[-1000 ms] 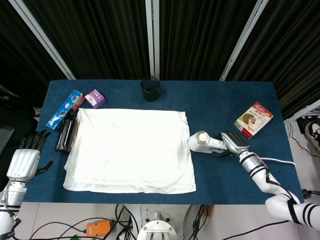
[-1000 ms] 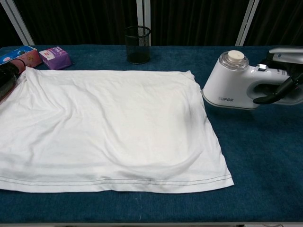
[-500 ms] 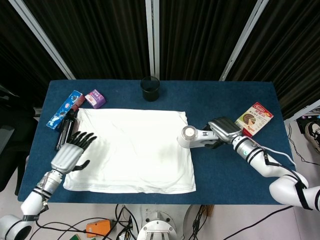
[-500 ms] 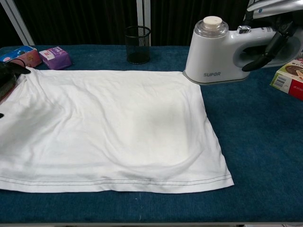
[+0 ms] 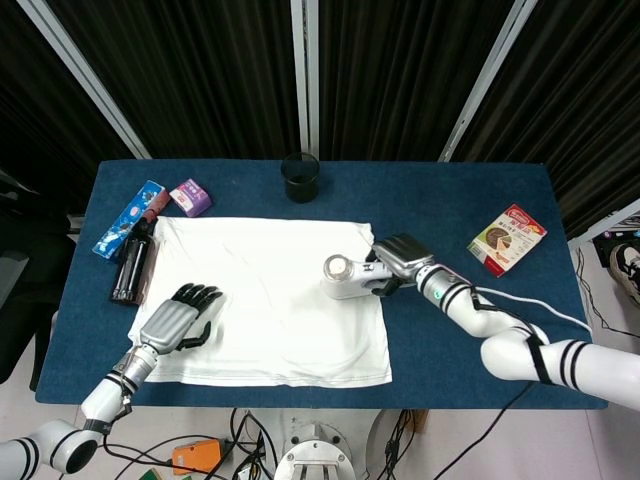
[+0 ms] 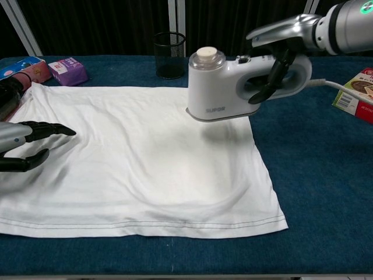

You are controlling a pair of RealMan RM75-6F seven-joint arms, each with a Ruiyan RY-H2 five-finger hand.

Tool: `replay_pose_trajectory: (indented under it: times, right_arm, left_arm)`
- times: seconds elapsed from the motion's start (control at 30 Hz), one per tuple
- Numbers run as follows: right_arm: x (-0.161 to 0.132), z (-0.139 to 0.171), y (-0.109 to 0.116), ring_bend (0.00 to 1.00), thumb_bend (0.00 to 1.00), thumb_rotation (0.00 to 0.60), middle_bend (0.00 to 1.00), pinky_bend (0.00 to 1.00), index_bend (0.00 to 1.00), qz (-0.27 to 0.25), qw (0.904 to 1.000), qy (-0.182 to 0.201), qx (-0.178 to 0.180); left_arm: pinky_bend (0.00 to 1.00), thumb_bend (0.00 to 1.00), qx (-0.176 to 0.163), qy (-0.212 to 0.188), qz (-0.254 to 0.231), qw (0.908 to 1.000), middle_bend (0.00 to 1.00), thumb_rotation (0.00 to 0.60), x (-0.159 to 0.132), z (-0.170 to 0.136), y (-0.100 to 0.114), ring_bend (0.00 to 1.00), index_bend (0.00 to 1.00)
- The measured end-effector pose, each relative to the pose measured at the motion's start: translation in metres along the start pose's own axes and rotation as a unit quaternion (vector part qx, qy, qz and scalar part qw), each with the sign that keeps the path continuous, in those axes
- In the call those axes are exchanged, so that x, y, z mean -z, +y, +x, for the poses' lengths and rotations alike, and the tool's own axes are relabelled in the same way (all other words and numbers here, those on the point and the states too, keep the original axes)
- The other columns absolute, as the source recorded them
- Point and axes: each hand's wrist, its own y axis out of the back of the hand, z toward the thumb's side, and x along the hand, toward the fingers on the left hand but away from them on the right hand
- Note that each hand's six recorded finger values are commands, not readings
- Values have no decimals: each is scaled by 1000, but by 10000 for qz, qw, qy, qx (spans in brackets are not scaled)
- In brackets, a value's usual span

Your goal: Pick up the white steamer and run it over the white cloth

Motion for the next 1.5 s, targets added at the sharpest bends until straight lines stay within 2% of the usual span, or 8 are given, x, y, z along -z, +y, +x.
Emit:
replay_pose_trajectory:
  times: [0.2, 0.5, 0.67, 0.93, 1.27, 1.33, 1.5]
  right_arm:
    - [-26, -32, -27, 926, 551, 600, 859, 642, 987, 271, 9994, 115, -155]
    - [-46, -57, -41, 926, 551, 600, 859, 643, 988, 681, 9974, 110, 215]
    - [-50, -64, -57, 926, 550, 600, 859, 643, 989, 750, 9968, 169, 236]
    - [-56, -56, -74, 926, 550, 600, 860, 643, 989, 601, 9971, 461, 83]
    - [-65, -16, -97, 926, 550, 600, 860, 645, 989, 600, 9923, 1020, -377]
    - [-63, -12, -94, 926, 550, 600, 860, 645, 989, 568, 9924, 1043, -315]
    - [-49, -14, -69, 926, 551, 600, 860, 646, 989, 361, 9952, 893, 188]
  left_arm:
    - [0, 538, 164, 29, 12, 9999, 47, 49, 0, 2, -5, 0, 71]
    - [0, 532, 244, 58, 3, 9997, 47, 46, -1, 4, -8, 0, 71]
    - [0, 531, 251, 43, 4, 9997, 47, 48, -3, 5, -8, 0, 71]
    - [0, 531, 254, 38, 24, 9997, 47, 49, -3, 7, -7, 0, 71]
    - [0, 530, 295, 5, 77, 9995, 47, 45, -6, 9, -9, 0, 71]
    - [0, 531, 286, 2, 80, 9996, 47, 47, -6, 9, -8, 0, 71]
    - [0, 531, 274, -19, 102, 9996, 47, 48, -8, 10, -7, 0, 71]
